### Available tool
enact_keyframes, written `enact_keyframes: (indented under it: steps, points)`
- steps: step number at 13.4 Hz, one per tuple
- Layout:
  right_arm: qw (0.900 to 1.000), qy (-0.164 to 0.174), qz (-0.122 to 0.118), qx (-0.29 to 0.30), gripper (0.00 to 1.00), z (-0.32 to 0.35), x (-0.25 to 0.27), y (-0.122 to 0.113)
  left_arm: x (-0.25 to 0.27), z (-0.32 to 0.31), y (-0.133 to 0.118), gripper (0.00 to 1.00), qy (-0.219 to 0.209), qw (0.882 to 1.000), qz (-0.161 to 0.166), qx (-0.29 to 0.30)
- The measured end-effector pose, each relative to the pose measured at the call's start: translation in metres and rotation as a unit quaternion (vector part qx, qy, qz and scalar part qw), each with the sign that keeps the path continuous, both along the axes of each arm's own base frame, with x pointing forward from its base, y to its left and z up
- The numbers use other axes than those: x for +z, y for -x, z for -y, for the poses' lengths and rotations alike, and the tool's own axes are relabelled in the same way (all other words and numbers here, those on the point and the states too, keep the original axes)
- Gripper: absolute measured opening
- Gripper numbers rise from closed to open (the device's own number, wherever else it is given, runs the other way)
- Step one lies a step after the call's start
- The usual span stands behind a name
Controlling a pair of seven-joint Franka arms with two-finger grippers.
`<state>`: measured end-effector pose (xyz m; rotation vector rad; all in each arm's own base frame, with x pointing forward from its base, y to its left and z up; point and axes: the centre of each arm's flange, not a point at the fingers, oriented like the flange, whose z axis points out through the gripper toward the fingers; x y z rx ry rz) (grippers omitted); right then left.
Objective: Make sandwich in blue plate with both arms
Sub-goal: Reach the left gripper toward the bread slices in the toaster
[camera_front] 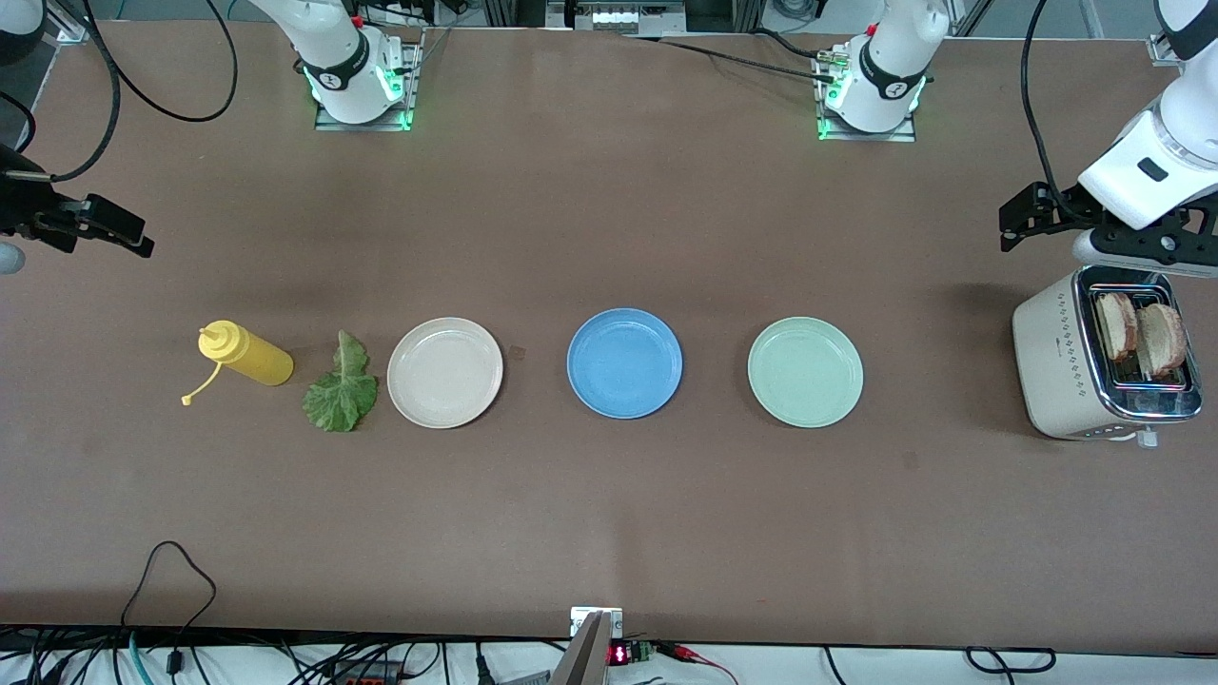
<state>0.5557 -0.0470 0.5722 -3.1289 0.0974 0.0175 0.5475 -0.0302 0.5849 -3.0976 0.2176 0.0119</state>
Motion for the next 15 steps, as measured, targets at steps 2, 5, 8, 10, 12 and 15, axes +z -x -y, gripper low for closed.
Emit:
enact_keyframes:
  steps: [2, 5, 8, 10, 12, 15]
  points:
    - [1.0, 0.0, 0.0, 0.0, 1.0, 0.0, 0.0, 0.0, 0.0, -0.001, 0.0, 1.0, 0.008, 1.0, 0.0, 0.003]
    - [1.0, 0.0, 0.001, 0.0, 1.0, 0.0, 0.001, 0.0, -0.001, -0.005, 0.002, 1.0, 0.009, 1.0, -0.009, 0.007]
    - [1.0, 0.0, 0.003, 0.0, 1.0, 0.001, 0.002, 0.0, -0.002, -0.005, 0.009, 1.0, 0.007, 0.999, -0.041, 0.008]
    - [1.0, 0.0, 0.003, 0.0, 1.0, 0.001, 0.002, 0.0, -0.006, -0.006, 0.012, 1.0, 0.006, 0.998, -0.064, 0.009]
    - [1.0, 0.001, 0.003, -0.001, 1.0, 0.001, 0.002, 0.0, -0.012, -0.008, 0.013, 1.0, -0.006, 0.997, -0.083, 0.009]
    - [1.0, 0.001, 0.002, -0.001, 1.0, 0.002, 0.002, -0.001, -0.03, -0.026, 0.011, 1.0, -0.077, 0.99, -0.116, 0.01]
